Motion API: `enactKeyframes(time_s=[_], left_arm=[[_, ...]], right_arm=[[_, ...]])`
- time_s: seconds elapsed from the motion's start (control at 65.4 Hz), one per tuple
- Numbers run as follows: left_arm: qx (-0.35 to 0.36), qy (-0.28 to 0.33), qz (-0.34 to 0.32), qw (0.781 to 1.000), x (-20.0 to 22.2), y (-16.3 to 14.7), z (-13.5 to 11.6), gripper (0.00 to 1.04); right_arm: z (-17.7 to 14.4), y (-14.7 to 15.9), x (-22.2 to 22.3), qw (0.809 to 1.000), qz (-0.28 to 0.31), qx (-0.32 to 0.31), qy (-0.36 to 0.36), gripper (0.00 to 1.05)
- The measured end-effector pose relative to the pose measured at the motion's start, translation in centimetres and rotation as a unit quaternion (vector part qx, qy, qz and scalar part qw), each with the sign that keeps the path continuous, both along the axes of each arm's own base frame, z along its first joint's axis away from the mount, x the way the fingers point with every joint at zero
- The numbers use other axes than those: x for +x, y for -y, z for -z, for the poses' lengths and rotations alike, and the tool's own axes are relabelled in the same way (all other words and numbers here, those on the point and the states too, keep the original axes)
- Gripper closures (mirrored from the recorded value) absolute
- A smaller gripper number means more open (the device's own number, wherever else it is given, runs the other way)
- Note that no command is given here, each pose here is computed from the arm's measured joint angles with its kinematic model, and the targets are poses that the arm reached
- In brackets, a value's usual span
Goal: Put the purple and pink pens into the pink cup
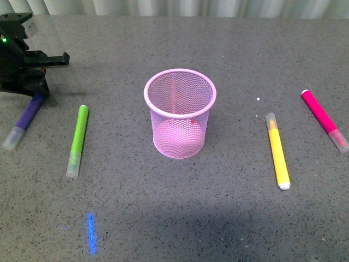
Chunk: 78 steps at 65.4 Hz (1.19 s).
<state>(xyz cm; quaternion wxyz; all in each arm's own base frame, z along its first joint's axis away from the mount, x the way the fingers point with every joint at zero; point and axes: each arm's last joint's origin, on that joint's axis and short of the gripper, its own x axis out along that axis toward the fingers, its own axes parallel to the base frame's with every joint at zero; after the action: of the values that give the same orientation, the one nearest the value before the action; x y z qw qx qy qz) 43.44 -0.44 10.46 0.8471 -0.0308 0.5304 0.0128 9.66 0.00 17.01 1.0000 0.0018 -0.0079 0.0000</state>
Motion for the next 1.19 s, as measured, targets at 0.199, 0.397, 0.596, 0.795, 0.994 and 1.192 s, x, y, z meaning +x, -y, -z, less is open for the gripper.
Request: enactKeyframes(time_s=[0.199, 0.397, 0.596, 0.795, 0.994, 1.192], left_arm=[[-0.002, 0.005, -0.002, 1.0, -0.2, -0.3, -0.5, 0.96], [-0.013, 0.036, 0.003, 0.999, -0.6, -0.5, -3.2, 0.96], [-0.026, 0.125, 0.025, 0.991, -1.3, 0.0, -10.3, 0.97], [-0.051, 0.226, 0.064, 0.971, -2.5, 3.1, -17.3, 0.97], [-0.076, 0.289, 0.11, 0.948, -3.3, 8.9, -18.5, 0.97], [-0.124, 0.302, 0.156, 0.932, -5.5, 15.8, -17.2, 0.97]], right_arm=[[0.0, 0.0, 0.0, 1.0, 0.0, 0.0, 0.0, 0.07], [0.0, 0.0, 0.0, 1.0, 0.0, 0.0, 0.0, 0.07], [0.0, 0.0, 0.0, 1.0, 0.0, 0.0, 0.0, 0.07], [0.0, 0.0, 0.0, 1.0, 0.0, 0.0, 0.0, 0.07], [0.0, 0.0, 0.0, 1.0, 0.0, 0.0, 0.0, 0.07], [0.0, 0.0, 0.0, 1.0, 0.0, 0.0, 0.0, 0.07]])
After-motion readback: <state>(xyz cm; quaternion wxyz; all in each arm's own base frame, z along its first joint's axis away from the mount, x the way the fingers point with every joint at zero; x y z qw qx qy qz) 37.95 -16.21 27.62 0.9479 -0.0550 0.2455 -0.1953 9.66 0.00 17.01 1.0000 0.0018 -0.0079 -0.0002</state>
